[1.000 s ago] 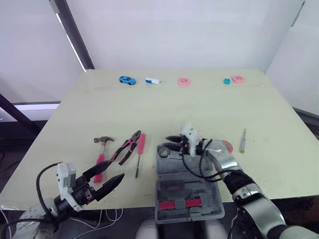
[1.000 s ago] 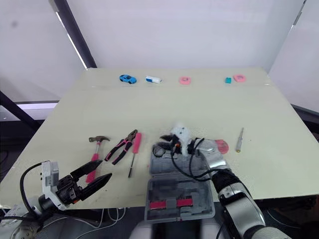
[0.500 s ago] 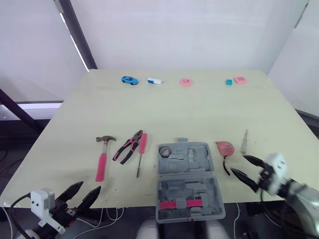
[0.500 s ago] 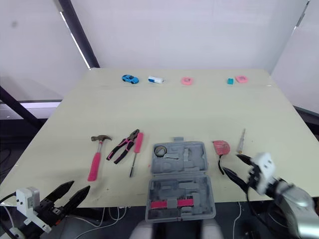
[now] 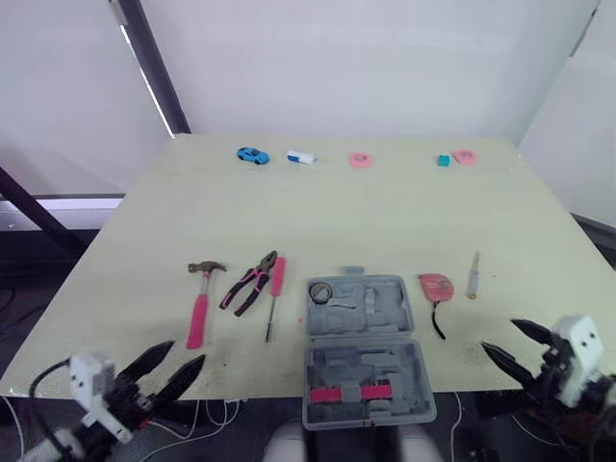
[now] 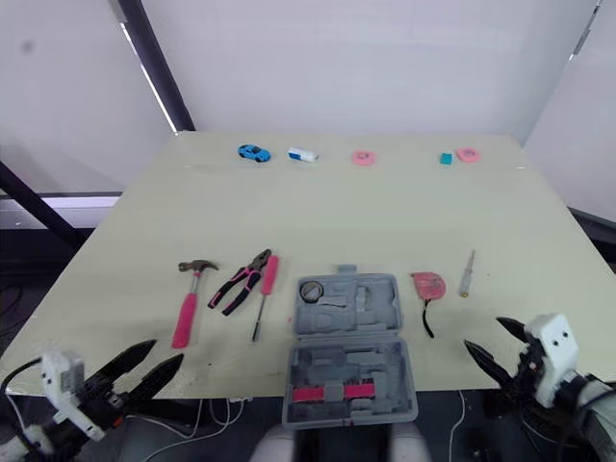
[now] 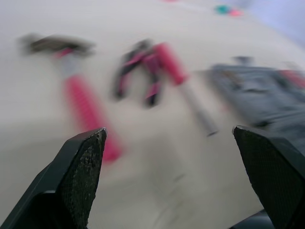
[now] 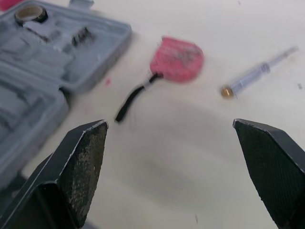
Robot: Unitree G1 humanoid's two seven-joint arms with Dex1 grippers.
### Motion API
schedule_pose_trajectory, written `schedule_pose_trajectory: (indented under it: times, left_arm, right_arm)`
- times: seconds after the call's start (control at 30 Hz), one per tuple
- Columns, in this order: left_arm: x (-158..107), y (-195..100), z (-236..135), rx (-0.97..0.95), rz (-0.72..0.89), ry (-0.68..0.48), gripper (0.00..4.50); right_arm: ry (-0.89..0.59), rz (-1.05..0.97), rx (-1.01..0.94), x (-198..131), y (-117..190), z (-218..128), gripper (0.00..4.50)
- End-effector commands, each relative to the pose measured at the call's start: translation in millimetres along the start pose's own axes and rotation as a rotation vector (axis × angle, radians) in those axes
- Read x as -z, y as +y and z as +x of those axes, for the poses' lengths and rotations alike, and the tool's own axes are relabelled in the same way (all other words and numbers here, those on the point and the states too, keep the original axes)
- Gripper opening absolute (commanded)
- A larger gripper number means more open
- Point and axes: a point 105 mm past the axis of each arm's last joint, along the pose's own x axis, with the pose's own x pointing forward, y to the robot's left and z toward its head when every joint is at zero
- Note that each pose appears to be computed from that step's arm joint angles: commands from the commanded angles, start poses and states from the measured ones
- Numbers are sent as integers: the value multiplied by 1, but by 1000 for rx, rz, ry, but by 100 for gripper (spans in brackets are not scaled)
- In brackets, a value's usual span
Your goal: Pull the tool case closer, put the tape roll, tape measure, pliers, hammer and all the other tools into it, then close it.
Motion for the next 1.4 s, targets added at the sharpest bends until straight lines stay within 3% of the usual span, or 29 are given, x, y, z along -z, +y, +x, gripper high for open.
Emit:
schedule_pose_trajectory:
  times: [0.03, 0.13, 0.3, 0.73, 0.9, 1.0, 1.07, 1.1, 1.13, 1.2, 1.4]
  left_arm:
    - [-28, -28, 20, 246, 69, -17, 450]
    - [-37, -41, 30, 392, 127, 13, 450]
    - [-50, -55, 44, 543, 178, 34, 450]
    - [-59, -64, 56, 636, 231, 46, 450]
    - [-58, -66, 55, 630, 232, 44, 450]
    - [-56, -67, 55, 627, 231, 43, 450]
    - [-55, -68, 54, 626, 231, 44, 450]
    - [-54, -68, 54, 625, 229, 44, 450]
    - [-53, -69, 54, 624, 229, 44, 450]
    - [-53, -70, 54, 630, 225, 41, 450]
    - [-54, -75, 56, 655, 213, 4, 450]
  right_arm:
    - [29, 32, 16, -7, 16, 25, 442]
    - [144, 14, 170, 1, 9, 39, 442]
    - [161, 146, 227, 0, 14, 65, 442]
    - [209, 229, 374, 9, 18, 101, 442]
    - [223, 218, 407, 17, 18, 107, 307]
    - [216, 196, 388, 15, 19, 108, 164]
    - [213, 185, 363, 16, 21, 107, 94]
    - [212, 177, 349, 17, 22, 107, 94]
    - [211, 172, 339, 18, 22, 106, 27]
    - [222, 149, 322, 23, 20, 100, 6]
    - [239, 96, 245, 36, 22, 72, 6]
